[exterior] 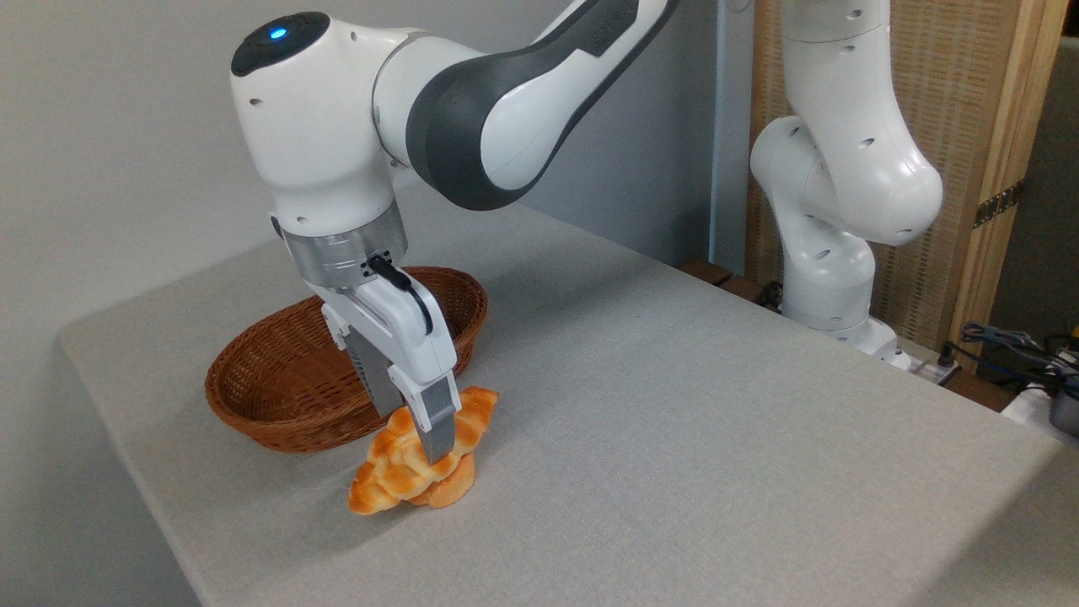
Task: Put bread into the basket
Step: 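Lower the gripper onto the twisted roll and close on it, then lift the twisted roll and carry it into the wicker basket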
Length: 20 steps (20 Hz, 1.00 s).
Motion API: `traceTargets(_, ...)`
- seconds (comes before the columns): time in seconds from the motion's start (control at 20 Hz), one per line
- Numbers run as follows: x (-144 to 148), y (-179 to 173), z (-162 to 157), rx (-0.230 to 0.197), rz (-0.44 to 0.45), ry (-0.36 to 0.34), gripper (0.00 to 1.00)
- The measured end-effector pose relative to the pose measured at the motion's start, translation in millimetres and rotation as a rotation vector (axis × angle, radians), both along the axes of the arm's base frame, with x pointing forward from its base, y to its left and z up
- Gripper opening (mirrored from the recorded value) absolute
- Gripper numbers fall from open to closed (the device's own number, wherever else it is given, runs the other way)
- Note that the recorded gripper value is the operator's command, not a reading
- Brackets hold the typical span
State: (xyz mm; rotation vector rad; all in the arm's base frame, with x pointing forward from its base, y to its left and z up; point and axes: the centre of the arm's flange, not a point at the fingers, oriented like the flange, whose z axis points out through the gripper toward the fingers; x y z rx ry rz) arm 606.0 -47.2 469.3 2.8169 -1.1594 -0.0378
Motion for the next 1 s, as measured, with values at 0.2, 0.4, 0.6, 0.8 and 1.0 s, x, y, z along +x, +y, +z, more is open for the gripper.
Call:
traceTargets(0.2, 0.1, -5.8, -6.4, 0.001, -0.010, 0.016, 1.00)
traceTargets(0.4, 1.2, -9.0, -14.0, 0.003, -0.016, 0.030, 0.58)
traceTargets(0.6, 1.5, -9.1, -14.0, 0.003, -0.021, 0.029, 0.36)
traceTargets(0.8, 2.2, -8.4, -10.7, 0.002, -0.035, 0.021, 0.36)
traceTargets(1.0, 2.4, -7.4, -8.6, 0.001, -0.034, 0.017, 0.36)
